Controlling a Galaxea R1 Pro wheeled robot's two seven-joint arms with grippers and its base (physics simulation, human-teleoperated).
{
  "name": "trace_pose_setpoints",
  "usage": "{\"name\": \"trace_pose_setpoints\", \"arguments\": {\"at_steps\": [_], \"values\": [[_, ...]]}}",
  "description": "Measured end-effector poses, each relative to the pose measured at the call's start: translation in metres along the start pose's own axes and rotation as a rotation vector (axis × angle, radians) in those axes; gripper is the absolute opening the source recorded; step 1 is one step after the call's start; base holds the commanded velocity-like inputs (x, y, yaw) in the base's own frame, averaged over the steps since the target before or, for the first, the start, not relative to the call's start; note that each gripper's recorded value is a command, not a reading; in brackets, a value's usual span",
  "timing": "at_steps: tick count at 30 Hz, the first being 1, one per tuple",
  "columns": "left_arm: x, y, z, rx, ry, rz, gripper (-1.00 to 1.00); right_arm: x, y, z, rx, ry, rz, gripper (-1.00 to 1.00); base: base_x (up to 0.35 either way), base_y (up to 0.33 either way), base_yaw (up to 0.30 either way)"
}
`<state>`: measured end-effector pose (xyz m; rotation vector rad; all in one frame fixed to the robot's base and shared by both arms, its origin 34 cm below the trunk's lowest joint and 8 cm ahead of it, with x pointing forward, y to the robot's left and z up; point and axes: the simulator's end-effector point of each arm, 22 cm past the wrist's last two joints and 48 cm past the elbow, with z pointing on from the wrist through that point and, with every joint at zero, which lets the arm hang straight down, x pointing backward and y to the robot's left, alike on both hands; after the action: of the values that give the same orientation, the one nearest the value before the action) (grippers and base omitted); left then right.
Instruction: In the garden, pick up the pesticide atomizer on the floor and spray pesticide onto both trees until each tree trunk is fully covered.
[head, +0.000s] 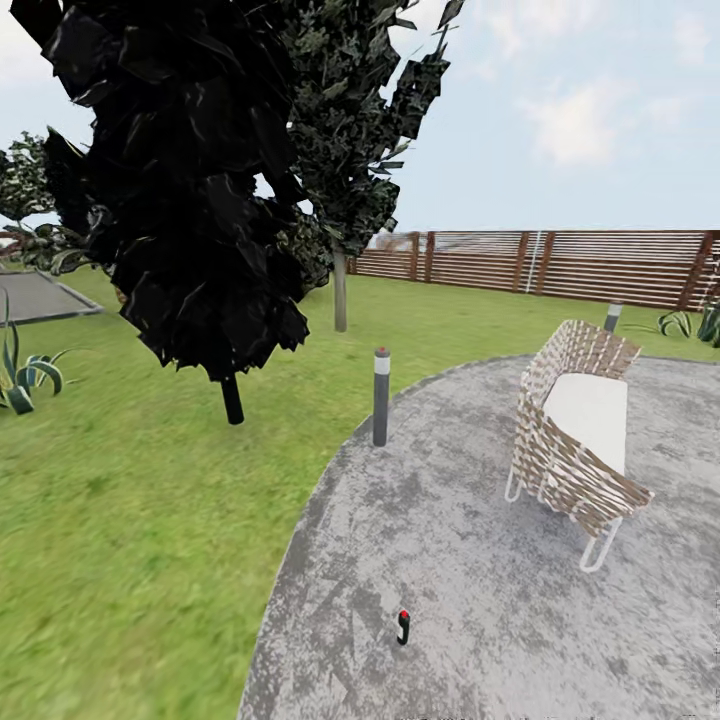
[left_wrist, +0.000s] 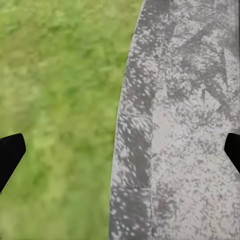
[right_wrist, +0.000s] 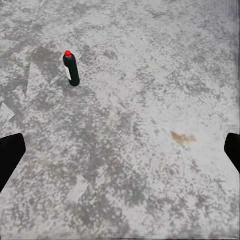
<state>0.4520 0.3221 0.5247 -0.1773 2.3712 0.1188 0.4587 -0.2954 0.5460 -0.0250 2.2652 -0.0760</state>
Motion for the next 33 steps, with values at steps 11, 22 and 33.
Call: {"name": "trace_pose_setpoints", "arguments": {"at_steps": [11, 22, 33], "values": [[-0.0001, 0.0, -0.0001, 0.0, -0.001, 0.0, 1.0, 0.0, 0.0001, -0.0001, 0.0, 0.0, 0.0, 1.0, 0.05, 0.302, -0.3], [-0.0002, 0.0, -0.0001, 0.0, -0.001, 0.0, 1.0, 0.0, 0.0002, -0.0001, 0.0, 0.0, 0.0, 1.0, 0.103, 0.302, -0.3], [-0.0001, 0.0, -0.0001, 0.0, -0.001, 0.0, 1.0, 0.0, 0.0001, -0.0001, 0.0, 0.0, 0.0, 1.0, 0.111, 0.302, -0.3]]}}
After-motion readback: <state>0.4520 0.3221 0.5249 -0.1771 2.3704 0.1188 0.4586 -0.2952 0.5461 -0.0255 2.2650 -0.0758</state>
